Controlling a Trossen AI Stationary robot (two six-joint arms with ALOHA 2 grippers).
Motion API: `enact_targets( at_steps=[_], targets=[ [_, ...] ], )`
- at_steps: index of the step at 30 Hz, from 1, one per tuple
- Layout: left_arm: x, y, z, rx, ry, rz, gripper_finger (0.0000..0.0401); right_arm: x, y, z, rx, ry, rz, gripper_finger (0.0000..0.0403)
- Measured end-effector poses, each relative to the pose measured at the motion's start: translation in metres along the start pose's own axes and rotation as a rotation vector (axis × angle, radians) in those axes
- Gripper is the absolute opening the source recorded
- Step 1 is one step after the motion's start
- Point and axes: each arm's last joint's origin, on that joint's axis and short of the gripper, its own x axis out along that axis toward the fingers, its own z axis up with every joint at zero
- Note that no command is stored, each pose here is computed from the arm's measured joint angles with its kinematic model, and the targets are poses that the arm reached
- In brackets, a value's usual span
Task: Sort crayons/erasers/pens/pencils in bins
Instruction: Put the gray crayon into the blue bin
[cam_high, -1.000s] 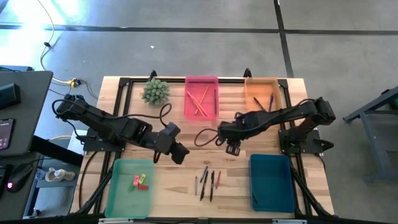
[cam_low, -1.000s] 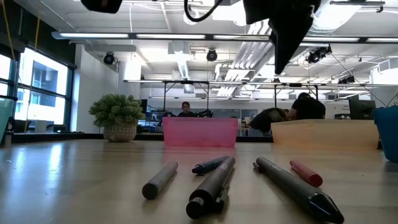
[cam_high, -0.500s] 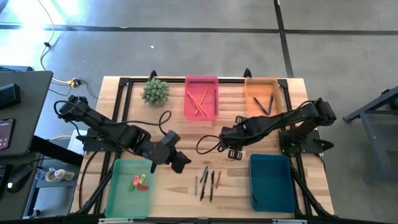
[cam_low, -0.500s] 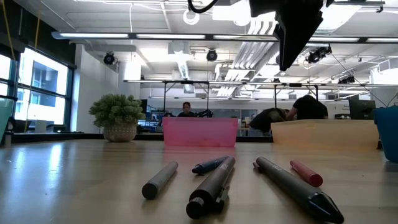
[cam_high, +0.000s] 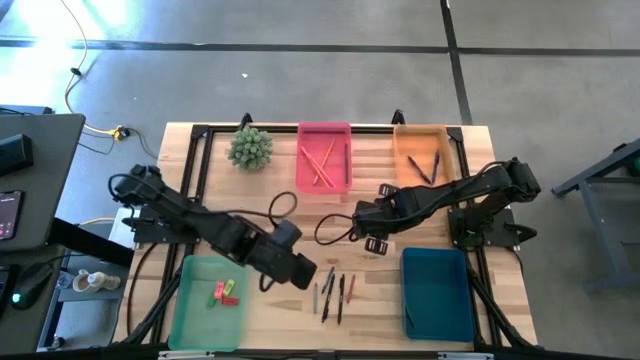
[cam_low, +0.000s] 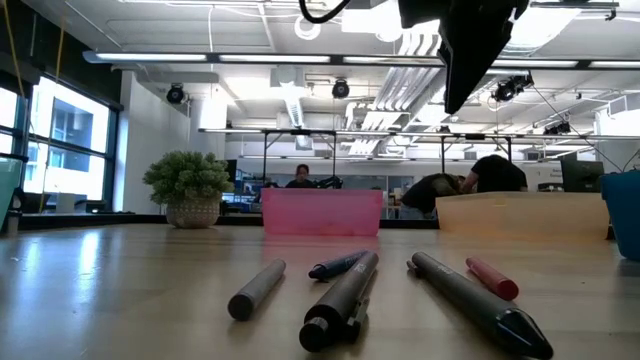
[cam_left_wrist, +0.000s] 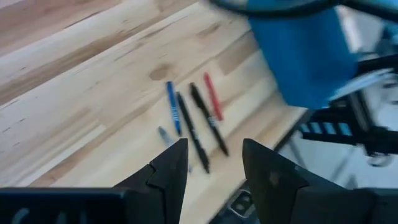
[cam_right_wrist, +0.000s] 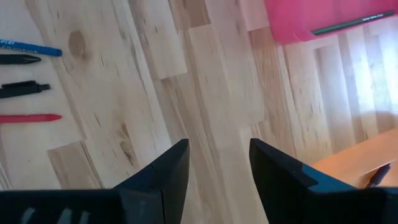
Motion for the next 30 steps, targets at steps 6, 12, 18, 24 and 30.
enact_targets(
  at_steps=[6,12,18,24,30],
  targets=[
    [0.035,0.000,-0.011,0.002,-0.030,0.101,0.0140,0.000,0.000,0.001,0.003,-0.006,0.004,0.0161],
    [0.069,0.003,-0.024,0.006,-0.031,0.190,0.0140,0.000,0.001,0.003,0.018,-0.031,0.015,0.0161],
    [0.091,0.006,-0.037,-0.042,-0.025,0.237,0.0140,0.000,0.002,0.005,0.017,-0.046,0.022,0.0161],
    [0.110,0.009,-0.053,-0.052,0.005,0.276,0.0140,0.000,0.002,0.006,0.020,-0.057,0.027,0.0161],
    [0.127,0.010,-0.060,-0.063,0.060,0.286,0.0140,0.000,0.003,0.008,0.024,-0.075,0.036,0.0161]
  ],
)
